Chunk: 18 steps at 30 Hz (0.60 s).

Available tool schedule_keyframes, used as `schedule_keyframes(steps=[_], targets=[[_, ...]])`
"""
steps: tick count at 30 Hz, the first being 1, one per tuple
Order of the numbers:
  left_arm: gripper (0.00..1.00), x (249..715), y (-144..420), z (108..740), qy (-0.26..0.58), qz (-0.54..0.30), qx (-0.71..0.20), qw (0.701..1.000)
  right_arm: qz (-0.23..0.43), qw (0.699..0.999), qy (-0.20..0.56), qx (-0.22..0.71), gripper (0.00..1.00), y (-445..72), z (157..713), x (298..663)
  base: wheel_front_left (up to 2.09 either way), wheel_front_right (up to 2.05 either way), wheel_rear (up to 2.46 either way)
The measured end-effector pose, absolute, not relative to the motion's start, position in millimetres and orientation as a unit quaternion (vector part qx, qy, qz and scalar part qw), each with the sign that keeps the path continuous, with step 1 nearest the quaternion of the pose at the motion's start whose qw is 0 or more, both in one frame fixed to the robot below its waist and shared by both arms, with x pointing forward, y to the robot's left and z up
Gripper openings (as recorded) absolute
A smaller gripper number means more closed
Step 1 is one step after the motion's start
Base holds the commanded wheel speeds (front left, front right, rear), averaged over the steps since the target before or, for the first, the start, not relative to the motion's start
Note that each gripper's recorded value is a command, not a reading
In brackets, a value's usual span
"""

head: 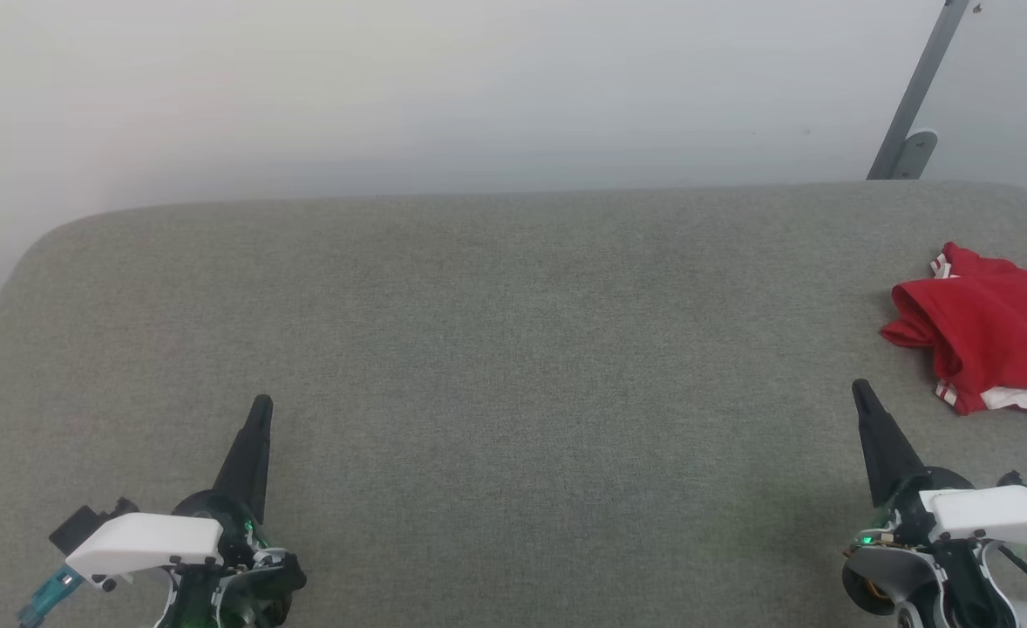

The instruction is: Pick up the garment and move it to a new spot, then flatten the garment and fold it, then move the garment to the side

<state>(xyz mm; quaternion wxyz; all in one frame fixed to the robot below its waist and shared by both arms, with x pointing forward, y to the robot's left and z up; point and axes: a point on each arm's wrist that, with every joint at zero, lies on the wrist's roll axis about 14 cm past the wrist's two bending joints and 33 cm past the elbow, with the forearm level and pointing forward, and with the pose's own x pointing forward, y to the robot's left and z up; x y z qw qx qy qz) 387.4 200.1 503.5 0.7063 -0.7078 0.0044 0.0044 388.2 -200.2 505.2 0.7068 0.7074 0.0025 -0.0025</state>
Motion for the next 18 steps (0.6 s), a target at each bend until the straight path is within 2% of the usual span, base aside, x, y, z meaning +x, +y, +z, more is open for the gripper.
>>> schedule_keyframes(steps=[18], targets=[[0.00, 387.4, 200.2, 503.5, 0.004, 0.004, -0.708, 0.706, -0.002, 0.707, 0.003, 0.707, 0.00, -200.1, 505.2, 388.2, 0.00, 0.00, 0.00]])
